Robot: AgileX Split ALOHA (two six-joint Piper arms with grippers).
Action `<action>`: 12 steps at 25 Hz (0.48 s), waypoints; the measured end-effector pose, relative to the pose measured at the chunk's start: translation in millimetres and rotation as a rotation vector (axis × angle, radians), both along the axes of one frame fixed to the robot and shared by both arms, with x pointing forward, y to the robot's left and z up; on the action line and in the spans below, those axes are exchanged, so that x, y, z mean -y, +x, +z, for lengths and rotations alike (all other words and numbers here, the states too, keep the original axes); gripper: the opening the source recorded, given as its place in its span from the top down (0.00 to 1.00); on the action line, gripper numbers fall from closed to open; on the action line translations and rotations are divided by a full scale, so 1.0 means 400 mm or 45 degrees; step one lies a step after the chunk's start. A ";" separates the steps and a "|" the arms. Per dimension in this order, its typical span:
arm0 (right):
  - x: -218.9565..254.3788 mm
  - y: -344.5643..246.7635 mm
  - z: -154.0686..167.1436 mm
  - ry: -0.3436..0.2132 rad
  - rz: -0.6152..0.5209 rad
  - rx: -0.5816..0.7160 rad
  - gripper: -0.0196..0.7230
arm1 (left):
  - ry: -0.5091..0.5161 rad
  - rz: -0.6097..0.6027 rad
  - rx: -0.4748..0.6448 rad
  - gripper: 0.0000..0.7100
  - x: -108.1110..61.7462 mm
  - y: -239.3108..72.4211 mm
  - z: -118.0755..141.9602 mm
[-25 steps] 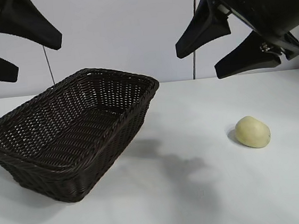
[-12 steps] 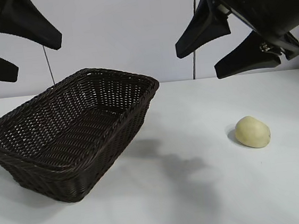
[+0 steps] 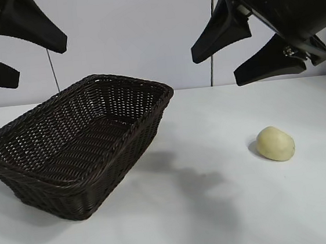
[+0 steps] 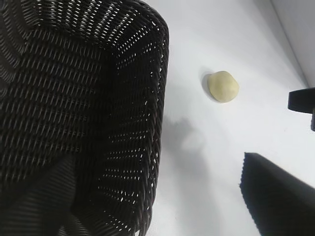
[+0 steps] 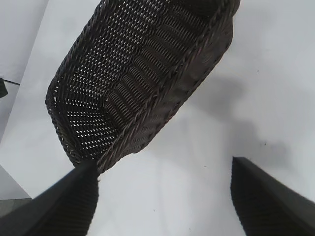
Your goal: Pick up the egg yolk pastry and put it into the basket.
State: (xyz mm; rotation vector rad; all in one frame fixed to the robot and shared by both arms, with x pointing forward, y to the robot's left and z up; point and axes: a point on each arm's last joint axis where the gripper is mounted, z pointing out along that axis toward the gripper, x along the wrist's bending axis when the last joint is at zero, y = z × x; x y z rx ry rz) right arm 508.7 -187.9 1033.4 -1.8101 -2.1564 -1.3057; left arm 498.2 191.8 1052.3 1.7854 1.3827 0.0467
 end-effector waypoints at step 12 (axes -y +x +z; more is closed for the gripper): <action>-0.001 -0.001 0.000 0.002 0.004 -0.004 0.25 | 0.003 0.019 0.018 0.07 -0.002 0.004 0.001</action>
